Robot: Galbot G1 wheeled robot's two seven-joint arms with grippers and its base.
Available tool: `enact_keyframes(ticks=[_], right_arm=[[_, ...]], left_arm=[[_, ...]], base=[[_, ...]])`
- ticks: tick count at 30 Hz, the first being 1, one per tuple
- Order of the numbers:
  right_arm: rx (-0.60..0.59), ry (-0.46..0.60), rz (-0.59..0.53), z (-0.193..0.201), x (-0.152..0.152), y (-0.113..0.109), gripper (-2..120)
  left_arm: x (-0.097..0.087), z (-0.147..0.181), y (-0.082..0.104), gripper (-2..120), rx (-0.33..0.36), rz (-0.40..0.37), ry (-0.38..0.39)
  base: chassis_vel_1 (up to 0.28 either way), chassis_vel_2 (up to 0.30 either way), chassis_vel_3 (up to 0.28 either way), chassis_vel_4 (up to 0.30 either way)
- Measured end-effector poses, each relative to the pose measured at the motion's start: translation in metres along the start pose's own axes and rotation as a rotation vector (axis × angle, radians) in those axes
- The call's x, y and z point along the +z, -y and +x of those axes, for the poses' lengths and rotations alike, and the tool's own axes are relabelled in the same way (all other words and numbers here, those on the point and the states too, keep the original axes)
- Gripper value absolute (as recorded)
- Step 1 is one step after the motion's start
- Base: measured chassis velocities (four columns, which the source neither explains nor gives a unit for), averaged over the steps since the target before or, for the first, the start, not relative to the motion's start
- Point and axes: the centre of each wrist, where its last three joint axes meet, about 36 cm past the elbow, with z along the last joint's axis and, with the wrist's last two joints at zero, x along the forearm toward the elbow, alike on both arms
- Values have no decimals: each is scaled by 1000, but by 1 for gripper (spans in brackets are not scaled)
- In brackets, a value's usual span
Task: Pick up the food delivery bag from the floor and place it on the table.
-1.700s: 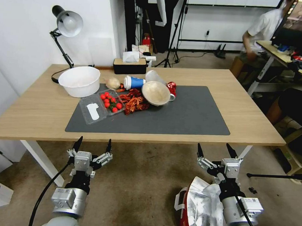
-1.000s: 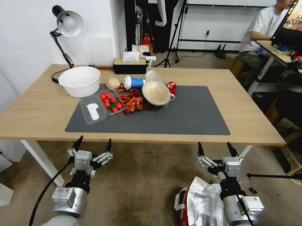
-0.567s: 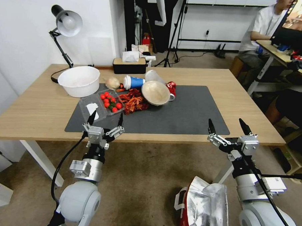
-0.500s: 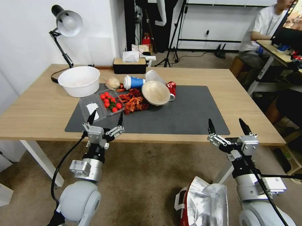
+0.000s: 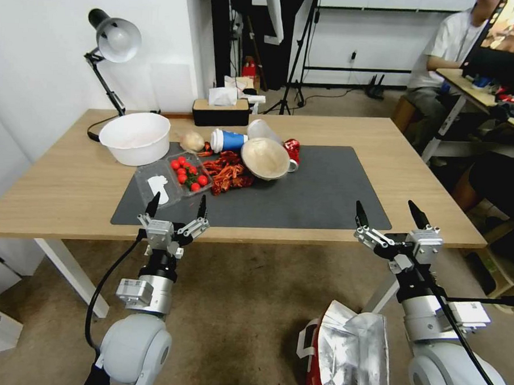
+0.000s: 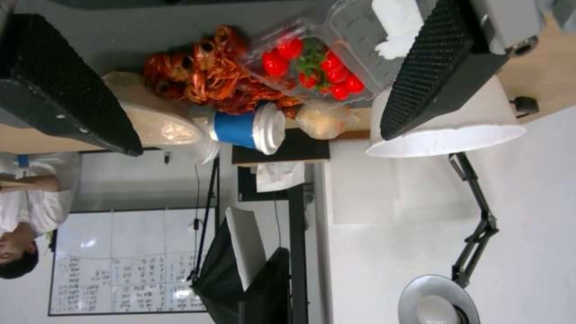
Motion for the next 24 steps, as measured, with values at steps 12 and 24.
enact_keyframes(ticks=[12,24], right_arm=[[-2,-4,-10,0,3,-2,100],[5,-7,-14,-1,5,-1,100]], left_arm=[[-3,4,-1,99,-13,-18,0],[-10,16,-2,99,-16,-43,-28]], base=[[0,0,0,0],[0,0,0,0]])
